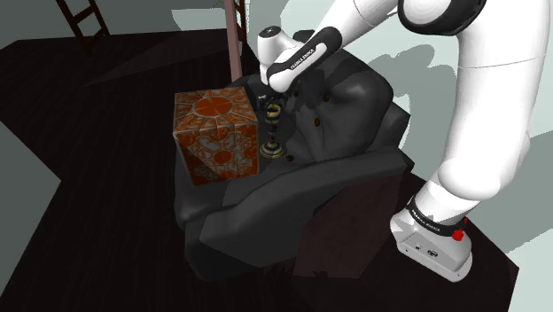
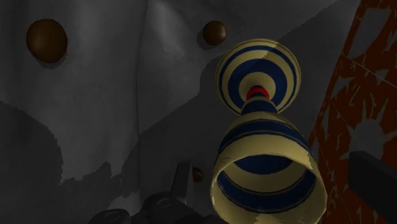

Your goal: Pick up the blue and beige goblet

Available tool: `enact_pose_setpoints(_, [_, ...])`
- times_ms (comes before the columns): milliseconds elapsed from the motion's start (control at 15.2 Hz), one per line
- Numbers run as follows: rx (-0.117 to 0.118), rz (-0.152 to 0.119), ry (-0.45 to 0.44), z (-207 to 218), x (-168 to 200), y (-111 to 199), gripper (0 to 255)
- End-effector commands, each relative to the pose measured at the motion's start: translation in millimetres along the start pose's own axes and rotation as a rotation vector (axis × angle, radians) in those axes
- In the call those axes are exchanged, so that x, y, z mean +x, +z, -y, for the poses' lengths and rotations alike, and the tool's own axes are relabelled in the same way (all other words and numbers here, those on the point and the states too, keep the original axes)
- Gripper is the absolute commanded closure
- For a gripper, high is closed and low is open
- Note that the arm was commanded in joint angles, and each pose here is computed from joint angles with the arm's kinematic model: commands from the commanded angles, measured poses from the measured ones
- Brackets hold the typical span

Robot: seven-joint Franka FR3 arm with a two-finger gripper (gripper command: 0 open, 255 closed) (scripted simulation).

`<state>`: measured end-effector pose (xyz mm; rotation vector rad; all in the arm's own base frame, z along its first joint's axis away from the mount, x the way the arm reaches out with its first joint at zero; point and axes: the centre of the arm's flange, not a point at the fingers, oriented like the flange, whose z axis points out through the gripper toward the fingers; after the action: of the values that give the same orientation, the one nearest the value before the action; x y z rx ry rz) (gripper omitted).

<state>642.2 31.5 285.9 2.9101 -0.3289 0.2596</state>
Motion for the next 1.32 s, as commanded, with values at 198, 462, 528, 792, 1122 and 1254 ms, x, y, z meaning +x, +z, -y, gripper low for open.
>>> enact_pose_setpoints(198, [0.000,-0.001,0.000,3.9,-4.3,23.6,0])
enact_pose_setpoints(462, [0.000,-0.001,0.000,3.4,-3.6,24.2,255])
enact_pose_setpoints(528, [0.000,-0.001,0.000,3.3,-3.6,24.3,255])
enact_pose_setpoints(792, [0.000,-0.001,0.000,3.0,-3.9,24.9,255])
enact_pose_setpoints(1122, [0.000,-0.001,0.001,1.0,-1.2,8.4,255])
enact_pose_setpoints(1254, [0.000,-0.001,0.001,-0.9,0.9,-1.8,255])
